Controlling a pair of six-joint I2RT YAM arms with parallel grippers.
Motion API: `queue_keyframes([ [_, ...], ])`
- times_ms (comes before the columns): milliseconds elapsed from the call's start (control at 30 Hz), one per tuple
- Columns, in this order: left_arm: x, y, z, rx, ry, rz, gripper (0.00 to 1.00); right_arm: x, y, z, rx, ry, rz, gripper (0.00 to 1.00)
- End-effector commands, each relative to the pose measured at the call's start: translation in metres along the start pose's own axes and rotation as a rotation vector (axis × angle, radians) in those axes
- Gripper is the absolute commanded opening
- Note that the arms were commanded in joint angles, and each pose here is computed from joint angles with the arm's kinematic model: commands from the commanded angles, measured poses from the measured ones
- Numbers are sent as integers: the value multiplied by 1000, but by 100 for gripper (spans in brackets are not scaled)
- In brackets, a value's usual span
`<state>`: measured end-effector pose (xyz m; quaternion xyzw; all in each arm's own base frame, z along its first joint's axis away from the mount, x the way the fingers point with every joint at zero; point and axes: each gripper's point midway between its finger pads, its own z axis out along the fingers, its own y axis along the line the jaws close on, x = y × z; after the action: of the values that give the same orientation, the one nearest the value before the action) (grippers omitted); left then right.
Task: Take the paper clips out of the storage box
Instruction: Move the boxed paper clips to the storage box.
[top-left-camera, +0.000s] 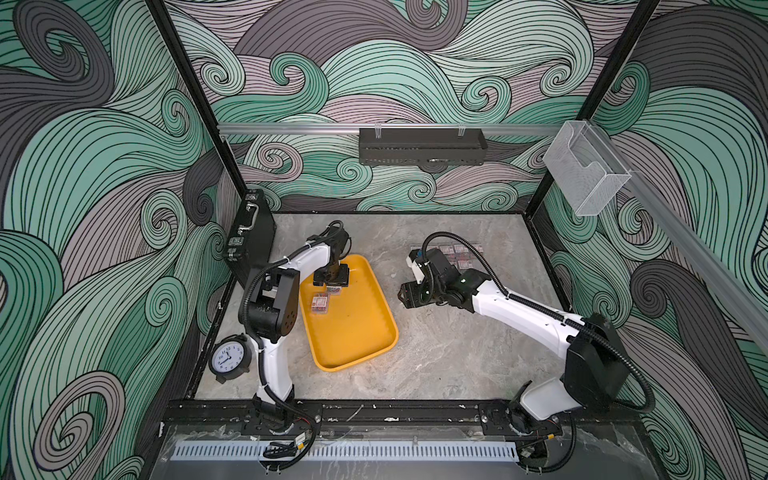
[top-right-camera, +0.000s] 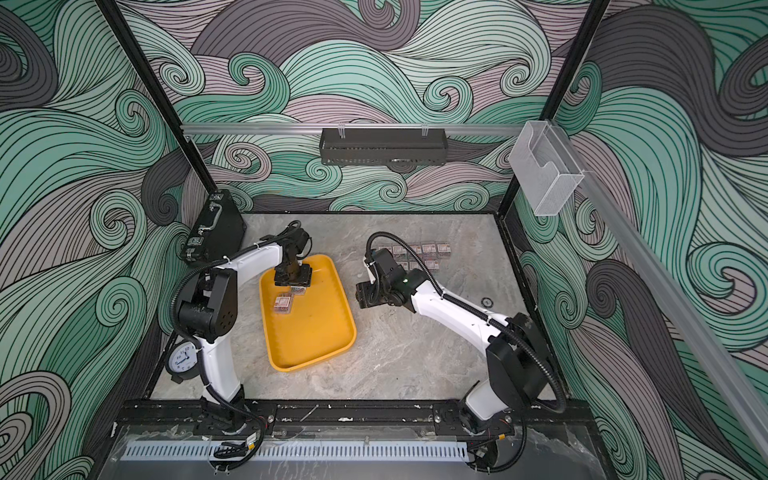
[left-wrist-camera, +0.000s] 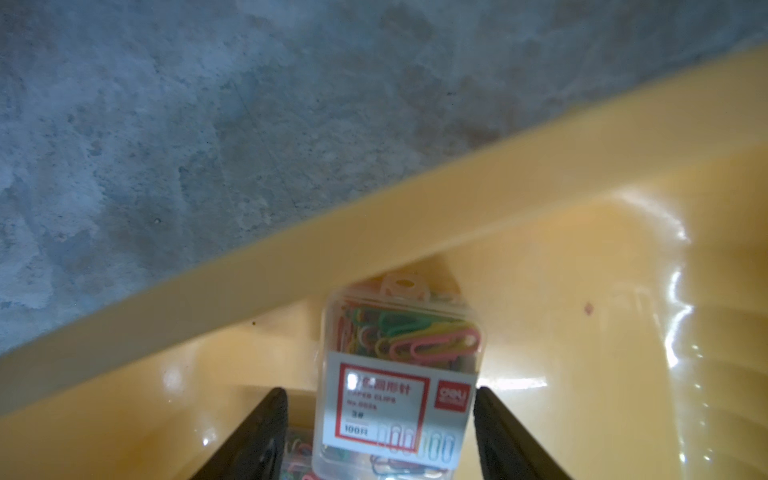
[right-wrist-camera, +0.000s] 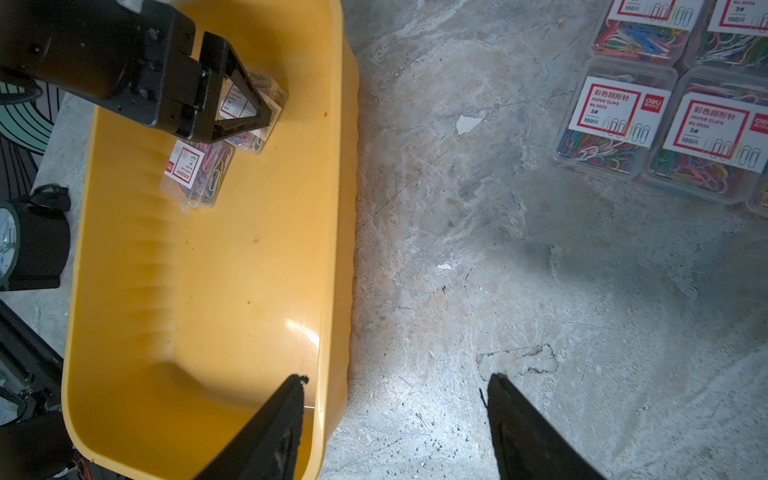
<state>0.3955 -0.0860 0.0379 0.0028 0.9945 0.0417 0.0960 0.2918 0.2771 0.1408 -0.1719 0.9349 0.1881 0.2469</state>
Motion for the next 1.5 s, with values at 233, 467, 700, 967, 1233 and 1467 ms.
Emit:
queue_keyframes([
  [233, 4, -30, -4, 26, -19, 41, 55, 1, -12, -10, 56, 0, -23, 69],
  [467, 23, -52, -12, 45, -13, 16, 50, 2, -12, -14, 52, 3, -35, 68],
  [700, 59, -72, -27, 80, -2, -18, 49, 2, -10, -18, 46, -6, -46, 67],
  [967, 76, -76, -48, 159, -46, -90, 54, 1, -3, -11, 36, -3, -53, 67],
  [1233, 74, -79, -64, 212, -83, -71, 65, -2, 16, -3, 21, 1, -79, 67],
  [1467, 62, -53, -88, 215, -162, -108, 65, -9, 42, 4, 7, -35, -77, 67],
])
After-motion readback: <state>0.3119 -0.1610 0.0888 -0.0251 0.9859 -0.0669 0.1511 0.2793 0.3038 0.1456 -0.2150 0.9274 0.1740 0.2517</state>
